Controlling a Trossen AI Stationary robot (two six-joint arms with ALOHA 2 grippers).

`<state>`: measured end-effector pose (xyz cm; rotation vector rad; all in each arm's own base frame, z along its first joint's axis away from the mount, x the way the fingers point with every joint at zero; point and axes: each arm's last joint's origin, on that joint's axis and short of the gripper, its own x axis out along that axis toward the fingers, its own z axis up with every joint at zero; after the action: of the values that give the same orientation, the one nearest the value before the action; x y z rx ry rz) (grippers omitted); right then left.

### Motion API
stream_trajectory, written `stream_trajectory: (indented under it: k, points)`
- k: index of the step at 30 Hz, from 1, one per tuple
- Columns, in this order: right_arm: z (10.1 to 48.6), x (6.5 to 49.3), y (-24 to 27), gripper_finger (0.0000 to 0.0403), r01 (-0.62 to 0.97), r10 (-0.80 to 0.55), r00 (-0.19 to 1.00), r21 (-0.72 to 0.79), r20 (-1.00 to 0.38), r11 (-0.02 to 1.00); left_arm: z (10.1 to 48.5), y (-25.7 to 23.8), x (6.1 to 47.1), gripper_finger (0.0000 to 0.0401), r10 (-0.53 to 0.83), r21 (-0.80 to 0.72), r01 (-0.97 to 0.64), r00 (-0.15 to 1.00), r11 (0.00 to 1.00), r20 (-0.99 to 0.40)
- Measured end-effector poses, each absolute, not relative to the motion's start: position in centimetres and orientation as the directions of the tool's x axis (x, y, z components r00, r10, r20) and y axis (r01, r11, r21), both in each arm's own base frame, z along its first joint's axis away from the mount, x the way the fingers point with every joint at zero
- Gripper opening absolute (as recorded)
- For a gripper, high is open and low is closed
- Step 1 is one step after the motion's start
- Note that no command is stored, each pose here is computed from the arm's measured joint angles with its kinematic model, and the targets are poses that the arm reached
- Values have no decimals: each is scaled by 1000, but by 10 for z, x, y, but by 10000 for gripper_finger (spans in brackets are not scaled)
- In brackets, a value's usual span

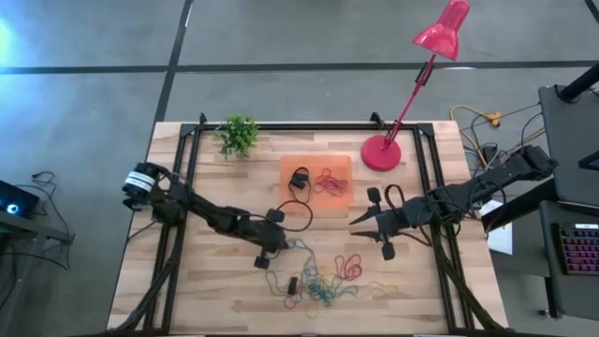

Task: Pick and place rubber bands into bin
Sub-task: Put the blue rubber band into the bin

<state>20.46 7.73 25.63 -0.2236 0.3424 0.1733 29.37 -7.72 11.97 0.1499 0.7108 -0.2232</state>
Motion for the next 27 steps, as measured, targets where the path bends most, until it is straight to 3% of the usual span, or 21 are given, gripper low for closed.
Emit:
stream_trajectory:
  k: [11,27]
  points:
    - [256,205,77,107,-204,127,926,-189,-354,961,165,-76,289,0,-174,103,264,834,959,-524]
    - [256,205,77,87,-205,128,928,-192,-351,960,244,-47,271,0,-41,325,126,966,937,-255]
